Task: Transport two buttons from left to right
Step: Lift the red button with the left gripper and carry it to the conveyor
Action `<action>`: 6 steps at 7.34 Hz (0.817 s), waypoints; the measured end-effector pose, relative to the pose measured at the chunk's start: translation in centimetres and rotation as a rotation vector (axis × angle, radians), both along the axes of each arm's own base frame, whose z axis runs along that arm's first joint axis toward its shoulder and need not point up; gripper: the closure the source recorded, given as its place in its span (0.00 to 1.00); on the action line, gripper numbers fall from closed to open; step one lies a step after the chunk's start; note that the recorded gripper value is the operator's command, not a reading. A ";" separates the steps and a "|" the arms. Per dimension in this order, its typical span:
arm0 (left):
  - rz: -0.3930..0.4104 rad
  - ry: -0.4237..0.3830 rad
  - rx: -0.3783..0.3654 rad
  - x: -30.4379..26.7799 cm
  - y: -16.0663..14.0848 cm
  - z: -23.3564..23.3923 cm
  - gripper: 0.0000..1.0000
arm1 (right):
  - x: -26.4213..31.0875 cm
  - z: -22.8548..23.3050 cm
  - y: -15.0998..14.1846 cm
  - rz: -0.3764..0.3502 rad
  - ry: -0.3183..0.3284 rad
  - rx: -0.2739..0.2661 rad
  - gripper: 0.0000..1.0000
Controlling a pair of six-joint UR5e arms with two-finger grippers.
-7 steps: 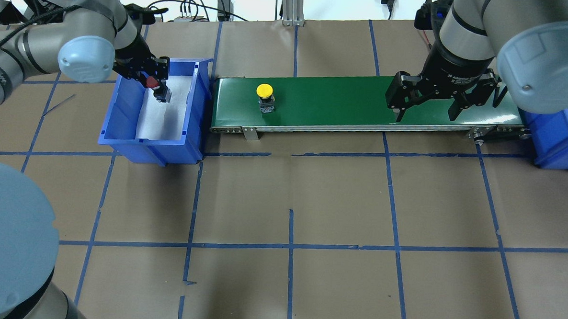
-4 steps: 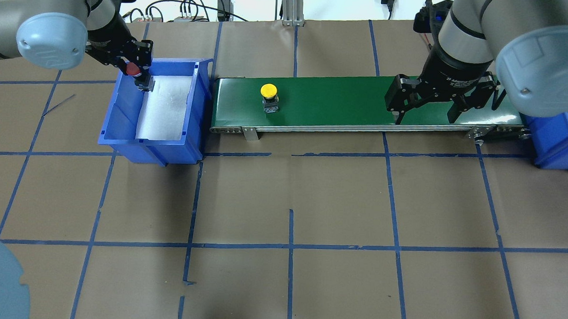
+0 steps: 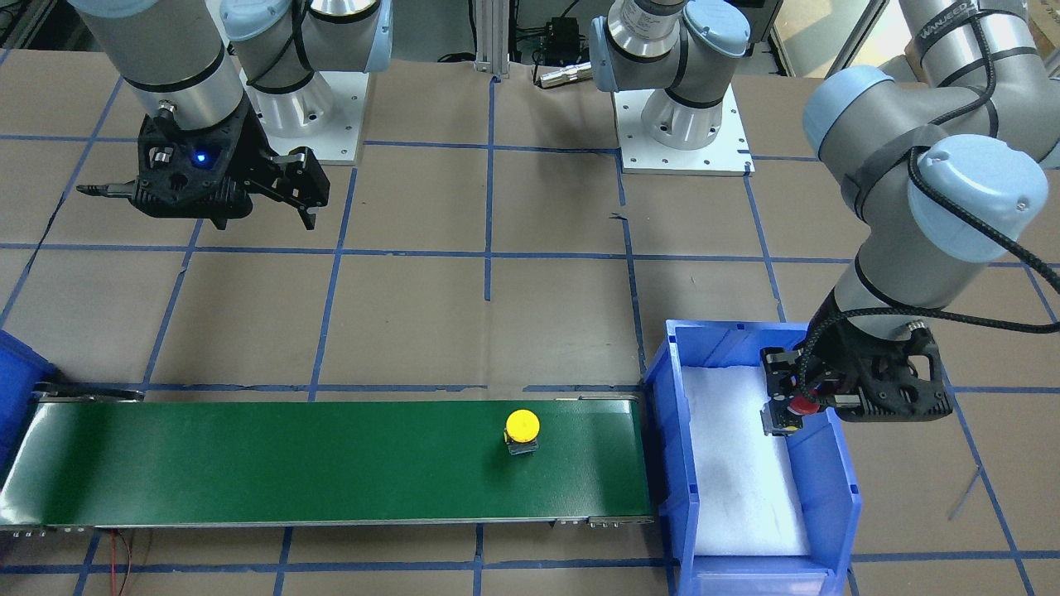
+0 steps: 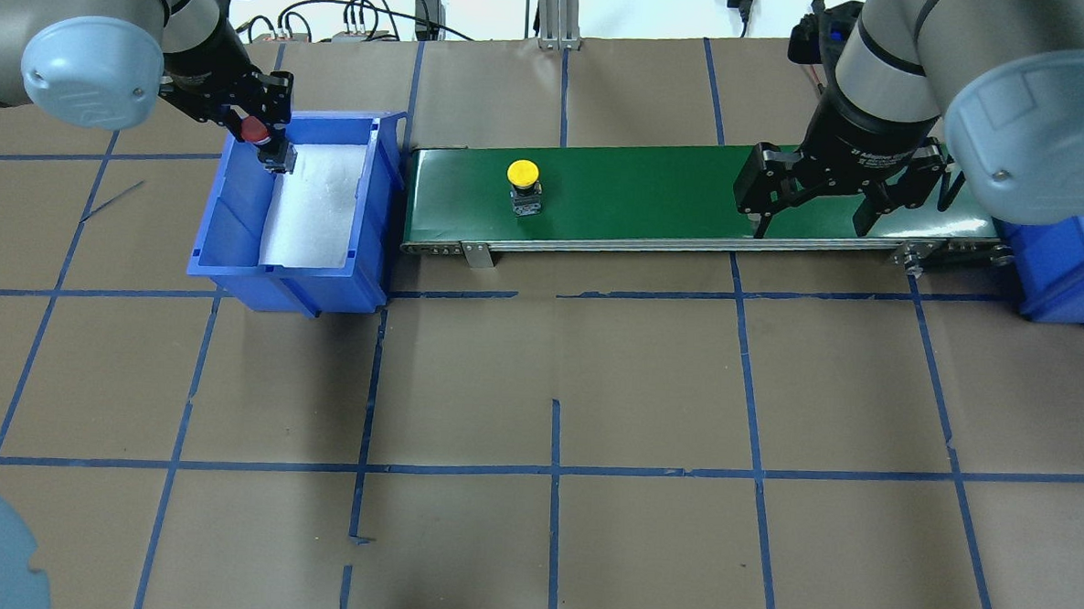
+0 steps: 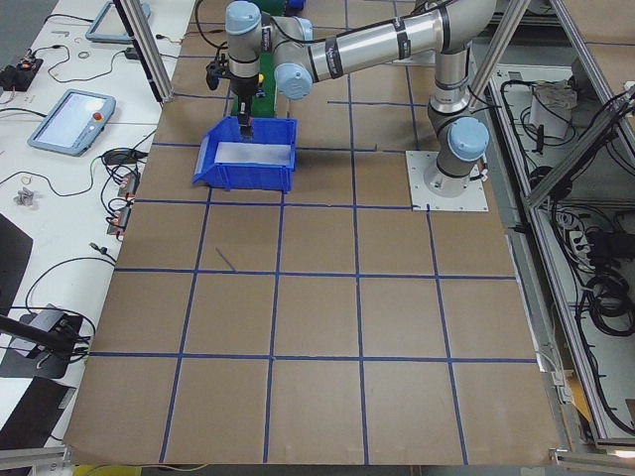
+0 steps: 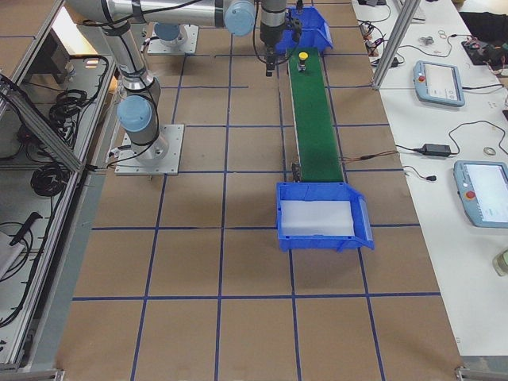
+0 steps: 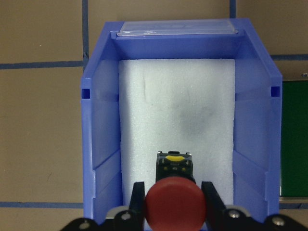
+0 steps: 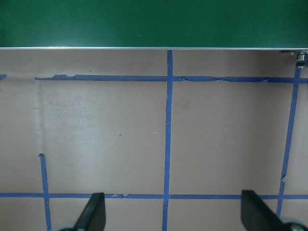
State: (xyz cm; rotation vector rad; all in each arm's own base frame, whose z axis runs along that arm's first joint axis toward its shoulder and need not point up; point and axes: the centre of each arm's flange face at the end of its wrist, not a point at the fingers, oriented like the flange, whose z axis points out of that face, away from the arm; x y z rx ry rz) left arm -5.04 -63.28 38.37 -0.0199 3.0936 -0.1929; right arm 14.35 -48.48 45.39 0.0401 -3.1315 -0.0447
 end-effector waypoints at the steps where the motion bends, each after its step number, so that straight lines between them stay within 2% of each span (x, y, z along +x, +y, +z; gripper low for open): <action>1: 0.020 0.008 -0.006 -2.4 0.1 0.1 0.64 | 0.0 0.0 0.0 0.000 0.000 0.000 0.00; 4: 0.087 0.043 -0.015 -12.2 1.6 -0.3 0.65 | 0.0 0.0 0.0 0.001 0.000 0.000 0.00; 6: 0.094 0.048 0.001 -15.0 2.0 -1.4 0.65 | 0.0 0.1 0.1 0.001 0.000 0.000 0.00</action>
